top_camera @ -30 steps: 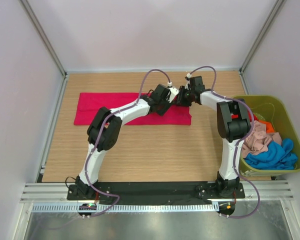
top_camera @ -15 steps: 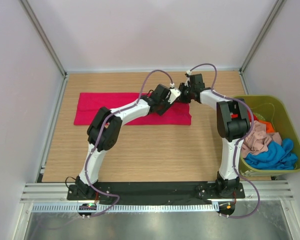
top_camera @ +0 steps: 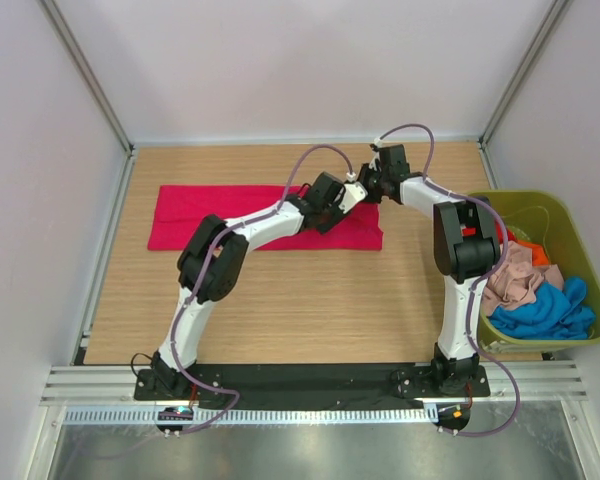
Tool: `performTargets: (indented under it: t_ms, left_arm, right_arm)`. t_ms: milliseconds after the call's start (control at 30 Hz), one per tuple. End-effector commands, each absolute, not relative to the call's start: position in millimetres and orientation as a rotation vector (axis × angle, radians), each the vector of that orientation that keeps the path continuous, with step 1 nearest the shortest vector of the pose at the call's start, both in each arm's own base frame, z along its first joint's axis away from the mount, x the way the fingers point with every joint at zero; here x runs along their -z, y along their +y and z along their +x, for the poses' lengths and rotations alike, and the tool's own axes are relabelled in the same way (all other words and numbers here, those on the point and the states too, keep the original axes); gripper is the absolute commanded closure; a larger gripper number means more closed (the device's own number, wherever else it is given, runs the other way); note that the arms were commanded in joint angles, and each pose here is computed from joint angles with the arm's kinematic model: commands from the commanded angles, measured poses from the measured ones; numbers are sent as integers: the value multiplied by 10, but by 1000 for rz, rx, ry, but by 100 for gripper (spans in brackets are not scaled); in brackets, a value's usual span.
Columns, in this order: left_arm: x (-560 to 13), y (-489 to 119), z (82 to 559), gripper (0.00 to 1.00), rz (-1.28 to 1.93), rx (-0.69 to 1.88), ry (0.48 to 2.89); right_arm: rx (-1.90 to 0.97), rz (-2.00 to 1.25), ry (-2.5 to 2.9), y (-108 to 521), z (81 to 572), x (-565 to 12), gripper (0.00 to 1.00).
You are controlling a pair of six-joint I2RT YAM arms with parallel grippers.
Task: Fold and stack the t-shirts
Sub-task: Fold the tshirt
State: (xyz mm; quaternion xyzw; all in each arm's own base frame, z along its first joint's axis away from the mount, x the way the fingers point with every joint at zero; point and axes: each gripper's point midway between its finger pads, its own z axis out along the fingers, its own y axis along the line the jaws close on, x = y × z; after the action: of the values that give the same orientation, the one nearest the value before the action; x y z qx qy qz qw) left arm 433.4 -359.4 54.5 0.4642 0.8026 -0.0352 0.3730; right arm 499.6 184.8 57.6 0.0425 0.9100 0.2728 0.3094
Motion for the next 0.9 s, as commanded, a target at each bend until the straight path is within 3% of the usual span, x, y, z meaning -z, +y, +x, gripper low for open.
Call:
performTargets:
  t_ms: [0, 133, 233, 267, 333, 433, 867]
  left_arm:
    - [-569, -3680, 4465, 59, 1175, 64, 2013]
    - [-532, -3665, 4521, 61, 1173, 28, 2013]
    - [-542, -3663, 4587, 72, 1160, -2, 2008]
    - [-556, -3655, 4602, 82, 1154, -7, 2007]
    - [-600, -3657, 4620, 93, 1145, -12, 1999]
    - [-627, -3633, 4630, 99, 1127, -24, 1999]
    - [-855, -3572, 4783, 100, 912, 121, 2030]
  right_arm:
    - [-736, 91, 2342, 1906, 5138, -801, 91]
    - [-736, 92, 2345, 1909, 5153, -807, 92]
    - [-734, 89, 2342, 1905, 5176, -820, 94]
    - [-734, 89, 2342, 1905, 5176, -820, 95]
    - [-735, 83, 2344, 1907, 5172, -801, 98]
    - [-736, 81, 2346, 1910, 5174, -781, 99]
    - [-680, 56, 2361, 1844, 5127, -708, 99]
